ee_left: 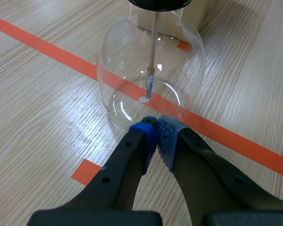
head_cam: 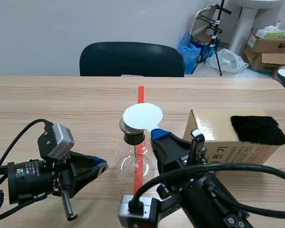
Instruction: Do the electroscope experiment
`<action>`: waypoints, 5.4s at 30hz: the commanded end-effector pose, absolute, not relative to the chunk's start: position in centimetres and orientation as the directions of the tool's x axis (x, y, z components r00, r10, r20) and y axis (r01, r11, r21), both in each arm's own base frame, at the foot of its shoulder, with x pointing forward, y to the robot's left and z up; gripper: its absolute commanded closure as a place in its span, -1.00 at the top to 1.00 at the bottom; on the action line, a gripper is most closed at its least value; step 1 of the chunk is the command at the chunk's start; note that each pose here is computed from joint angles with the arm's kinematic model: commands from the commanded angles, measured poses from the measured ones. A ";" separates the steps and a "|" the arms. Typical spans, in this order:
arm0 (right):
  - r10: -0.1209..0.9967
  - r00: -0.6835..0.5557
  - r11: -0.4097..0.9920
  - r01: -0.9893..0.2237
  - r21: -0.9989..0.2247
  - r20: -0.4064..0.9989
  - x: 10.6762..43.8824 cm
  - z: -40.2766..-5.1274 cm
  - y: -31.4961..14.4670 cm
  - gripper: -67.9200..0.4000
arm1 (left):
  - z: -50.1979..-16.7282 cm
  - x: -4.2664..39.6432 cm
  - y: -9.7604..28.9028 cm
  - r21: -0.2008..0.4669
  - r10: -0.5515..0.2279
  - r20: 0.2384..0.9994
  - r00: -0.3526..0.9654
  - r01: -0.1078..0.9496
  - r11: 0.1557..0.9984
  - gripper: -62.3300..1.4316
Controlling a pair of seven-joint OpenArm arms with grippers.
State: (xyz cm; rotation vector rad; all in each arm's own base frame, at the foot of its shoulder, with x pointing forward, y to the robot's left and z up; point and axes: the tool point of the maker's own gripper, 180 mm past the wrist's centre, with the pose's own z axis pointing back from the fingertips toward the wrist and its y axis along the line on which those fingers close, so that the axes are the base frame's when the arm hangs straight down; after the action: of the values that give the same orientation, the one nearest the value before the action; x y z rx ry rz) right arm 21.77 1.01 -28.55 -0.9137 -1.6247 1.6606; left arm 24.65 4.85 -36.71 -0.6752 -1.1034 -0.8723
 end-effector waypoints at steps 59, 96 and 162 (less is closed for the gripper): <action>0.962 -0.269 -0.035 0.055 -0.998 -0.049 24.5 -27.6 -4.4 -0.96 | -35.9 24.9 4.5 -0.040 -0.229 0.957 0.180 0.861 0.507 -0.83; 0.994 -0.106 -0.035 0.055 -0.998 -0.041 25.1 -27.5 -7.3 -0.96 | -35.9 24.9 4.5 -0.040 -0.229 0.957 0.180 0.861 0.507 -0.83; 0.994 -0.106 -0.035 0.058 -0.998 -0.041 25.1 -27.4 -7.3 -0.96 | -35.9 24.9 4.5 -0.041 -0.229 0.956 0.181 0.861 0.507 -0.83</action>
State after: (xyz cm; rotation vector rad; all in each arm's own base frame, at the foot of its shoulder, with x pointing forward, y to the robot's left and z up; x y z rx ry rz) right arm 24.71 -6.99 -28.17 -1.2010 -1.2946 1.3095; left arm 24.65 4.85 -36.71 -0.6752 -1.1034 -0.8723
